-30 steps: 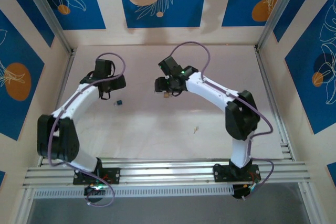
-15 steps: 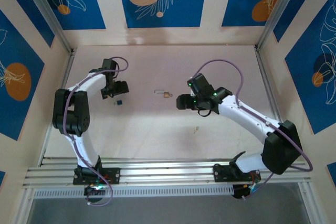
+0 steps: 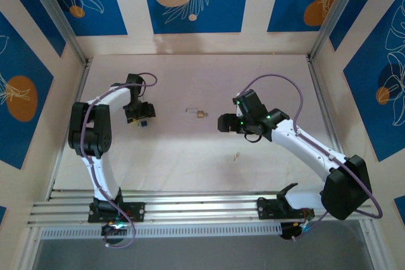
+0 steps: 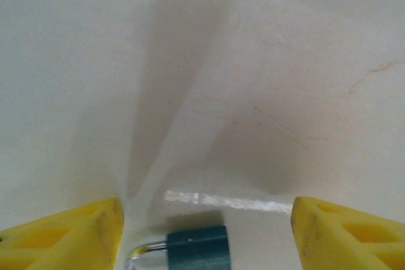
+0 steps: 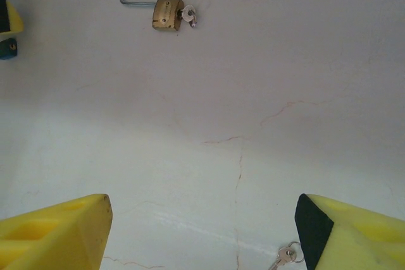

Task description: Unlock with the key

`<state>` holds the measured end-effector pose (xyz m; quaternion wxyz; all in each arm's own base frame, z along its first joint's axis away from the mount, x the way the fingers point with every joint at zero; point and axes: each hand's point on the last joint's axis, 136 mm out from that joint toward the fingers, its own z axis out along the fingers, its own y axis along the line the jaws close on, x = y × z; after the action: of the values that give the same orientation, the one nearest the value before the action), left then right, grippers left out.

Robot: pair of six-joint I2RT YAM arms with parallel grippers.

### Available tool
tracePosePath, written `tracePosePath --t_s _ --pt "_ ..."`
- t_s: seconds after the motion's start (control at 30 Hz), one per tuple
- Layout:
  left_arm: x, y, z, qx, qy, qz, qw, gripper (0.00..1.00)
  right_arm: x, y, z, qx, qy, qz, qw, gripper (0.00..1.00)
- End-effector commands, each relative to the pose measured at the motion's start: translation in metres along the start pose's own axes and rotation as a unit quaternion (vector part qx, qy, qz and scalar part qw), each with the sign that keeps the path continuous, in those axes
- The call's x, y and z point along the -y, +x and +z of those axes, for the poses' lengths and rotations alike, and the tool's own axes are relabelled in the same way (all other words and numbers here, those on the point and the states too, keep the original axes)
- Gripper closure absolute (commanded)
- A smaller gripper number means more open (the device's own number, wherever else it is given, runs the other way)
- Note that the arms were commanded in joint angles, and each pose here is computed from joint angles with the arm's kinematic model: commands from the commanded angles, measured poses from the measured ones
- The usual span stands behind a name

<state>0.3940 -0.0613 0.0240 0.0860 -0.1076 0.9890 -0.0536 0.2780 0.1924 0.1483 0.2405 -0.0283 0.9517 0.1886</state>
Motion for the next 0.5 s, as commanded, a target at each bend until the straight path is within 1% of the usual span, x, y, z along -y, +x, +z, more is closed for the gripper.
tracePosePath --t_s 0.0,0.2,0.37,0.47 --pt "0.011 0.022 0.003 -0.029 0.032 -0.011 0.999 0.35 -0.003 -0.002 0.0 0.0 -0.01 -0.001 1.0 0.23" --pt "0.017 0.04 0.0 -0.034 0.038 -0.014 0.999 0.41 -0.002 -0.002 -0.001 0.002 -0.009 0.001 1.0 0.24" --pt "0.026 0.051 -0.009 -0.032 0.043 -0.007 0.999 0.42 -0.003 0.0 0.0 0.002 -0.013 0.004 1.0 0.25" --pt "0.021 0.049 -0.013 -0.02 0.021 0.003 1.0 0.42 -0.003 0.001 0.001 0.001 -0.016 0.006 1.0 0.25"
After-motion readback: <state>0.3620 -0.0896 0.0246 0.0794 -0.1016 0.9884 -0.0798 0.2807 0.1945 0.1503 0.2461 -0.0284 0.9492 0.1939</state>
